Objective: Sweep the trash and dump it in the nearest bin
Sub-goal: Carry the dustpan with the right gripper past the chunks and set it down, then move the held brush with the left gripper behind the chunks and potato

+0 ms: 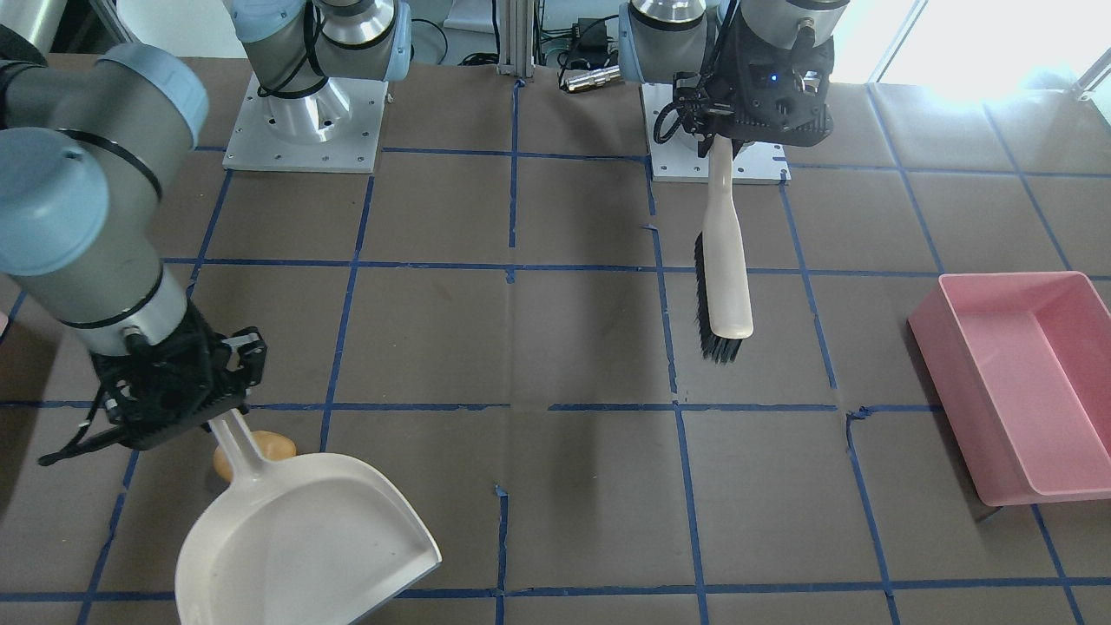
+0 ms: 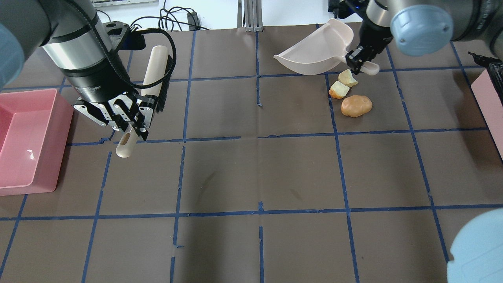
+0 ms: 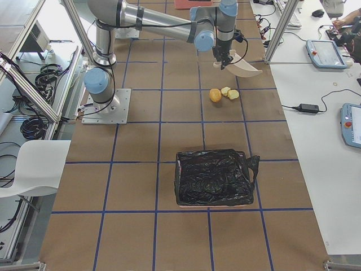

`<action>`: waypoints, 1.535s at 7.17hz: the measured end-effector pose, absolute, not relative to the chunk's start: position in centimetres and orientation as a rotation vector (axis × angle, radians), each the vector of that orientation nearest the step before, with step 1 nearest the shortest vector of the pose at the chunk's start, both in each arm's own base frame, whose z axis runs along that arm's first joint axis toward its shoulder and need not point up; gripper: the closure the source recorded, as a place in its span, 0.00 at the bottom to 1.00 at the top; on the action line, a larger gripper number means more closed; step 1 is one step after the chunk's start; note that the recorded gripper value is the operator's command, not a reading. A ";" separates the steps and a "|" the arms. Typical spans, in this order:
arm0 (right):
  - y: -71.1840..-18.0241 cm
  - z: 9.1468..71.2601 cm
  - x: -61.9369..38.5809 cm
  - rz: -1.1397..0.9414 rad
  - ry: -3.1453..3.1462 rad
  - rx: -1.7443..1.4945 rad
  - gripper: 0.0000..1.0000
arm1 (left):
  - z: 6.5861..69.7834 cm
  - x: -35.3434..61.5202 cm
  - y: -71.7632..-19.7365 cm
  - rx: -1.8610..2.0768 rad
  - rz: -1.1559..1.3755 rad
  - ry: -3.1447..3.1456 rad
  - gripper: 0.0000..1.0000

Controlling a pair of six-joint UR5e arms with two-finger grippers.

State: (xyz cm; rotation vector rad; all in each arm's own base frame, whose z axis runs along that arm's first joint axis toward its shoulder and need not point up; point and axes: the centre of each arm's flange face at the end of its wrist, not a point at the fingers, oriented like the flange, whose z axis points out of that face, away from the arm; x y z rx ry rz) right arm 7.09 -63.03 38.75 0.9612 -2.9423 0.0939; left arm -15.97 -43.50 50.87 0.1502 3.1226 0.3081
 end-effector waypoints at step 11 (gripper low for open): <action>-64.2 33.7 -24.2 -0.166 -2.199 2.177 1.00 | 42.8 -32.5 -44.7 -0.024 0.272 3.137 1.00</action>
